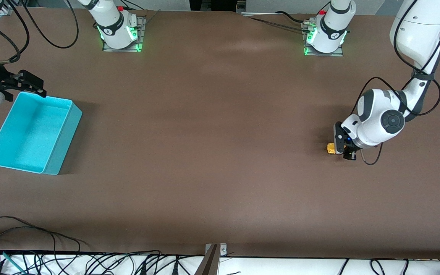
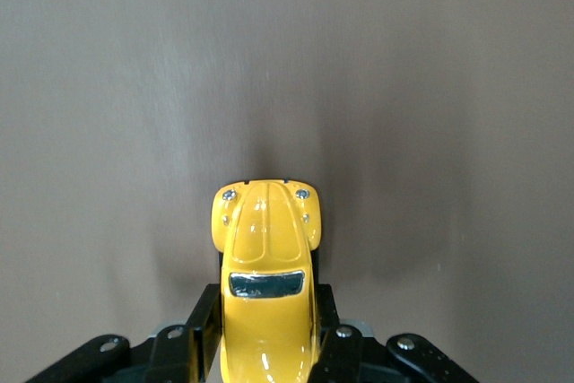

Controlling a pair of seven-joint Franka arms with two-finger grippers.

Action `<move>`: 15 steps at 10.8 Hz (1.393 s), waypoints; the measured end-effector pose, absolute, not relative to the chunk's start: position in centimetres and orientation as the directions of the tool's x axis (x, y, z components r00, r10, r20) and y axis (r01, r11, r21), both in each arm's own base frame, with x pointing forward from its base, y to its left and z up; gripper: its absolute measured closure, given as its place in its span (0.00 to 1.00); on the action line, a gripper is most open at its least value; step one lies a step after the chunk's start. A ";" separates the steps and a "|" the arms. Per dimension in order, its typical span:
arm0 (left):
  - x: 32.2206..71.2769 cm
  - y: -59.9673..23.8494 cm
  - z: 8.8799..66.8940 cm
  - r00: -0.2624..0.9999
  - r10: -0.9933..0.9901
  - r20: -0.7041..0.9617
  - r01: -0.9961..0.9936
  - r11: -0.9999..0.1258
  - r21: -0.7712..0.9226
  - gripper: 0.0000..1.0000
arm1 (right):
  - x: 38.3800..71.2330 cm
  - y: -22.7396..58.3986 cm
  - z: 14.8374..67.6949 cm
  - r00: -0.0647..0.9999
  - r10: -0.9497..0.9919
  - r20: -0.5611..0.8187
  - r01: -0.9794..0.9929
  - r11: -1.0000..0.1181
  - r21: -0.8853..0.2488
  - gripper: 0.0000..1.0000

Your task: Wind up and store yellow beetle car

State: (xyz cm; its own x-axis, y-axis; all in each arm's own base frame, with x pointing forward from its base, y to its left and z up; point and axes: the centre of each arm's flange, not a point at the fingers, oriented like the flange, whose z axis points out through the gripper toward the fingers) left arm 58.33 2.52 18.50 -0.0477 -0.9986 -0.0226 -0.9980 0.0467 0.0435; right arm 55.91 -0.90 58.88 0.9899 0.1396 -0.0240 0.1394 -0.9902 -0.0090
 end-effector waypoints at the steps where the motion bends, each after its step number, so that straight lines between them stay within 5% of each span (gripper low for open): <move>1: 58.3 4.5 18.5 -0.054 -0.998 -0.021 -0.998 0.053 0.043 0.55 | 55.9 -0.9 58.9 0.990 0.140 -0.024 0.140 -0.990 -0.009 0.00; 15: 58.0 18.3 18.6 -0.065 -0.998 -0.018 -0.998 0.064 0.018 0.55 | 55.9 -1.3 58.9 0.990 0.139 -0.024 0.139 -0.990 -0.009 0.00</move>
State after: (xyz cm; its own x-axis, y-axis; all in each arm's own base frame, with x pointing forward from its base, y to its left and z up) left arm 58.02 18.34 18.55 -0.0645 -0.9978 -0.0180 -0.9978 0.0642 0.0179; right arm 55.90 -1.29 58.88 0.9900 0.1389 -0.0239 0.1387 -0.9903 -0.0091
